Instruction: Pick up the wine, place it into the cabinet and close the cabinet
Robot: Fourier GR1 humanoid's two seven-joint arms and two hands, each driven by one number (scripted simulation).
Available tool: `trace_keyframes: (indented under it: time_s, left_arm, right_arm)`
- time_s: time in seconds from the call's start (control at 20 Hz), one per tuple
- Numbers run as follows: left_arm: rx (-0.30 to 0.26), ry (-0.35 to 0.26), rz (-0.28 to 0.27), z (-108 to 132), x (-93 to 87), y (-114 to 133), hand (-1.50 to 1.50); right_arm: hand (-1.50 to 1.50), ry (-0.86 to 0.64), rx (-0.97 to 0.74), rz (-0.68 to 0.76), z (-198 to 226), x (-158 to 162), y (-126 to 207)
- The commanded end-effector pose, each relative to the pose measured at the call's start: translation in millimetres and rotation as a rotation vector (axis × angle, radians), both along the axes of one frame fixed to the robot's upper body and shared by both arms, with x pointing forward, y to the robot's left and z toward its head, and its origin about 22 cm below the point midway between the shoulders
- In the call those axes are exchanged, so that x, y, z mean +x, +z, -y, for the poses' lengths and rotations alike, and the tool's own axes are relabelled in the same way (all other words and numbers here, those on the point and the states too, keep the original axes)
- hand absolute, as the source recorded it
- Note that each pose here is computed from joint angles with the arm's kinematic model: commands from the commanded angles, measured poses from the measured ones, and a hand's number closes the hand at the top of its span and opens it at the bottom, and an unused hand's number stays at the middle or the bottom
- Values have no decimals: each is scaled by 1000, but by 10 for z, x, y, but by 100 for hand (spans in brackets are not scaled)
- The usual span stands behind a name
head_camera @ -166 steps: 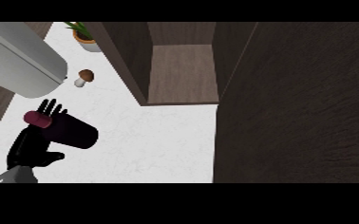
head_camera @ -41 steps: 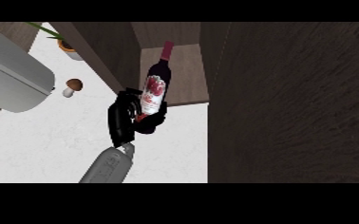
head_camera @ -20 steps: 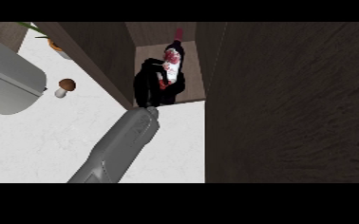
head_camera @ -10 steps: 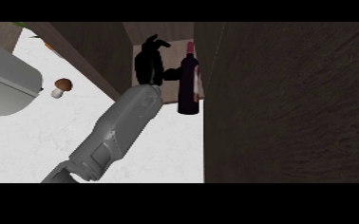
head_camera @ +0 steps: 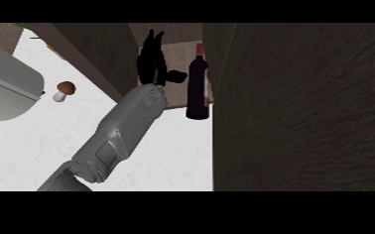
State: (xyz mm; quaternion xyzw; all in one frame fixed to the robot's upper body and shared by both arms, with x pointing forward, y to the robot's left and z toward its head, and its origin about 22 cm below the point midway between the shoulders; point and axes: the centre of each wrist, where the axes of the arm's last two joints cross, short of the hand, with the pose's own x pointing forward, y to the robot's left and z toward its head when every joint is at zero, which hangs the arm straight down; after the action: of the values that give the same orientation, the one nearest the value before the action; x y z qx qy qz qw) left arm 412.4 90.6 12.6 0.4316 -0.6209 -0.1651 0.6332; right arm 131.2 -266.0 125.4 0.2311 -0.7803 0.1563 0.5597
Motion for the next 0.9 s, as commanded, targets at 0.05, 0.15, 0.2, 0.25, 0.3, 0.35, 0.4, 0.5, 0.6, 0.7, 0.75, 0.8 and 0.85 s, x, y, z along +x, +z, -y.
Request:
trace_keyframes:
  time_s: [0.05, 0.15, 0.2, 0.25, 0.3, 0.35, 0.4, 0.5, 0.6, 0.7, 0.75, 0.8, 0.85]
  left_arm:
    - [-105, -25, 60, 10, -10, 37, -150]
    - [-125, -47, 100, 14, -2, 64, -150]
    - [-141, -75, 103, -11, 2, 59, -150]
    - [-165, -63, 104, -19, -57, -14, -150]
    - [-192, -80, 108, 22, 14, 120, -150]
    - [-196, -70, 134, -16, -52, 11, -150]
    - [-218, -94, 158, -13, -21, 70, -150]
    - [-255, -93, 194, 6, -2, 132, -150]
    - [-289, -100, 201, 17, -45, 100, -150]
    - [-316, -110, 248, 4, -10, 153, -150]
    - [-341, -110, 257, 12, -25, 158, -150]
    - [-370, -96, 274, 1, -26, 171, -150]
    - [-396, -98, 274, -60, -56, 95, -150]
  right_arm:
    - [-150, 22, 35, 13, -16, -86, 91]
    - [-150, 14, 42, 10, -37, -88, 126]
    - [-150, 30, 46, 4, -79, -139, 131]
    - [-150, 42, 23, 2, -91, -142, 138]
    - [-150, 28, 33, 8, -81, -124, 105]
    - [-150, 15, 34, 8, -22, -98, 101]
    - [-150, 17, 44, 17, -70, -112, 151]
    - [-150, 18, 40, -7, -42, -120, 125]
    - [-150, 12, 50, -14, -132, -172, 100]
    - [-150, 5, 51, 7, -121, -102, 66]
    - [-150, 12, 36, 1, -120, -185, 174]
    - [-150, -6, 23, 4, -40, -200, 242]
    - [-150, 1, 41, -2, -120, -256, 231]
